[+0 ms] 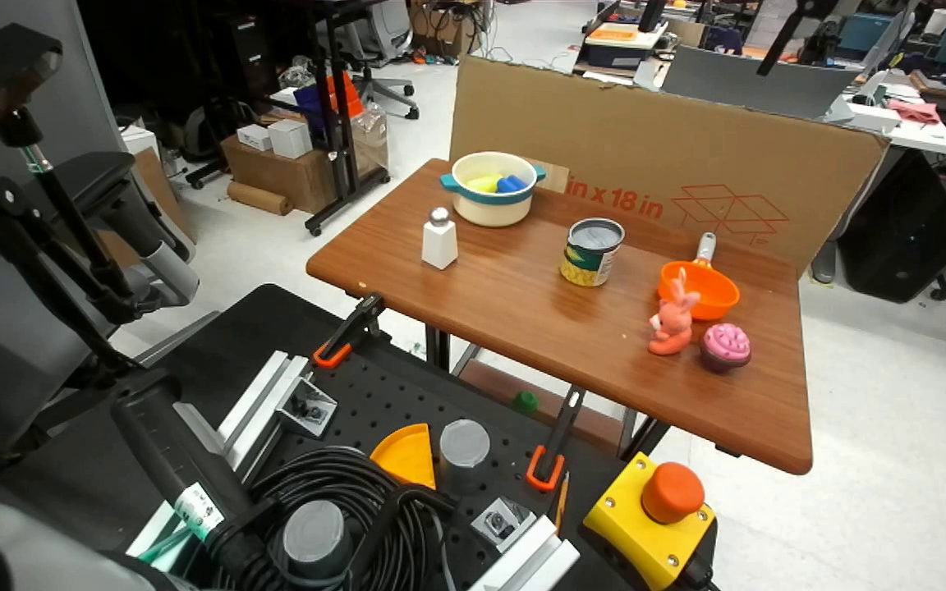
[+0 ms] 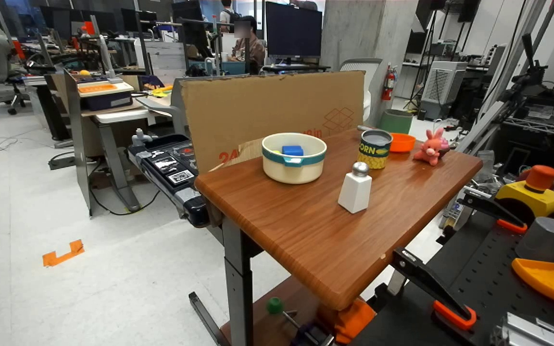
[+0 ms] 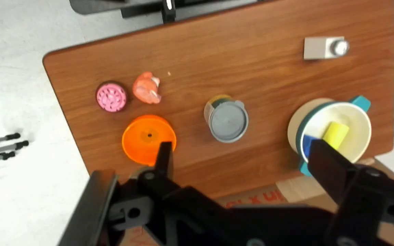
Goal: Uncover the bottle of corn and put the lid on the table
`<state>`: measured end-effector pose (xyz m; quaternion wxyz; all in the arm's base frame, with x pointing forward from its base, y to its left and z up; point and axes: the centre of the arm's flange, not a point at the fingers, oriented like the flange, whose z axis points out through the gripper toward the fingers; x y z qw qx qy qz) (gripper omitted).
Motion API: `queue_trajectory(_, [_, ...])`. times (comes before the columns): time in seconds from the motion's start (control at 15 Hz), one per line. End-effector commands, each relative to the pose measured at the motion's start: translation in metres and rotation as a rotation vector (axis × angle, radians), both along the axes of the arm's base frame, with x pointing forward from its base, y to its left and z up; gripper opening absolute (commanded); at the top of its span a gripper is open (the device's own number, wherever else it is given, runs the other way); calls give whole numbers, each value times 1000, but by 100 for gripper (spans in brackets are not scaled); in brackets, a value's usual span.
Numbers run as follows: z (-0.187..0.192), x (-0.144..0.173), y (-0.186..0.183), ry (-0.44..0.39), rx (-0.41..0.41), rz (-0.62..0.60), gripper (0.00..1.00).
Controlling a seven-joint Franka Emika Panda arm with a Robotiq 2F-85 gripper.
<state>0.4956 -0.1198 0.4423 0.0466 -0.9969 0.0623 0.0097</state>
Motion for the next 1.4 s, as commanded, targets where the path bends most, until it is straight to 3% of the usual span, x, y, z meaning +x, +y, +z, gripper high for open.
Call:
queue_trajectory(0.0, [-5, 21, 1, -175, 4, -72, 100])
queue_trajectory(0.07, [-8, 27, 1, -215, -11, -89, 100])
queue_trajectory(0.27, [-22, 38, 4, -231, -16, -108, 100])
queue_trajectory(0.6, [-52, 44, 18, -135, -24, -93, 100])
queue_trajectory(0.87, [-74, 38, 30, 29, -50, -20, 100])
queue_trajectory(1.33, [-102, 22, 33, 218, -138, 51, 100])
